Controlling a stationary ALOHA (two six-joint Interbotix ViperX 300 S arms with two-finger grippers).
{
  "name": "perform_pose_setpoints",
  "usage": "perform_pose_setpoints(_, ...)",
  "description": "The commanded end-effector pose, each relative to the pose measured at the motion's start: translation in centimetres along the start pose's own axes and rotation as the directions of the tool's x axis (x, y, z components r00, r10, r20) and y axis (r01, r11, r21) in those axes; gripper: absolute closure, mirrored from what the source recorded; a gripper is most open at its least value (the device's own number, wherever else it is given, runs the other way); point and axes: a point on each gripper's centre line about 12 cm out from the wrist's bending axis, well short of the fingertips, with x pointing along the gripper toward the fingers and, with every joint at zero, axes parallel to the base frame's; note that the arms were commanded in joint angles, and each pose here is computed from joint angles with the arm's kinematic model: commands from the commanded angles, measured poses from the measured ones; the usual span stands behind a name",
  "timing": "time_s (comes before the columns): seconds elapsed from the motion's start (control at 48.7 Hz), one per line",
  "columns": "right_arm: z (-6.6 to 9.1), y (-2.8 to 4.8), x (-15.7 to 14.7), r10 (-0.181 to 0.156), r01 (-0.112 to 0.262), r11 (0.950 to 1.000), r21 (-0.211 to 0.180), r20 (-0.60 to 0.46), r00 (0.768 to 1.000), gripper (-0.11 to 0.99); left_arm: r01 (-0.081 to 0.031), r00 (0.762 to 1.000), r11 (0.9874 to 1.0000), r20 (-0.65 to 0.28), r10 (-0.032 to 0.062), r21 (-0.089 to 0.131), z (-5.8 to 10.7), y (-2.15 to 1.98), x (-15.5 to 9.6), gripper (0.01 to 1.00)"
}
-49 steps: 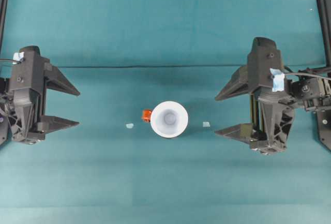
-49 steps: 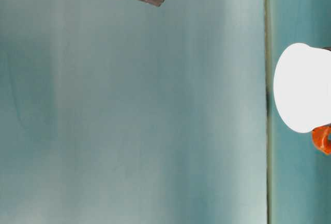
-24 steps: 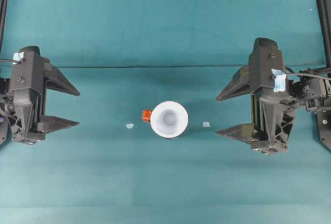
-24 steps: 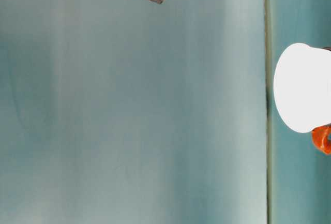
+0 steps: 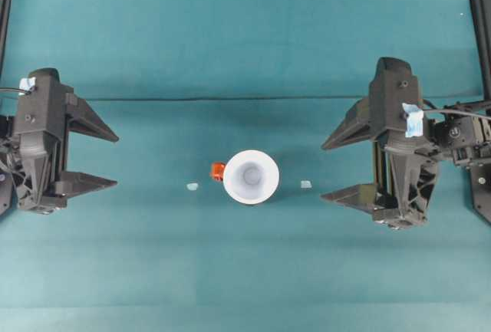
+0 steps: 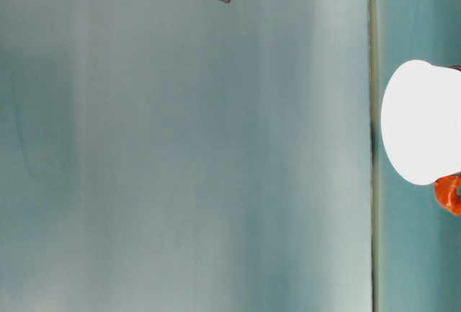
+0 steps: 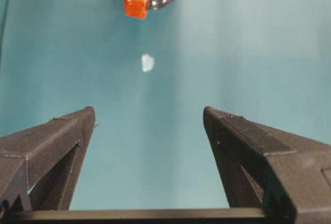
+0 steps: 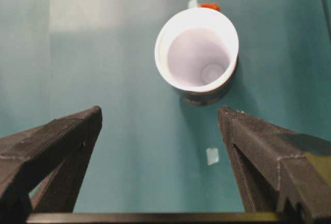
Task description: Put the paper cup into the moved red handle cup holder.
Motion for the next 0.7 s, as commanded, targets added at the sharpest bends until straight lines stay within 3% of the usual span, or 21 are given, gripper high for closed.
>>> perform_pose_setpoints(0.0, 0.56, 0.21, -0.5, 0.009, -0.009, 1.0, -0.002, 0.029, 1.0, -0.02, 0.002, 1.0, 1.0, 0.02, -0.0022, 0.001, 0.55, -0.07, -0.25, 0.074)
perform_pose_setpoints(0.677, 0.36, 0.08, -0.39, 0.005, -0.005, 1.0, 0.0, 0.024, 1.0, -0.02, 0.003, 1.0, 1.0, 0.015, -0.0029, 0.002, 0.5, -0.1, -0.18, 0.074)
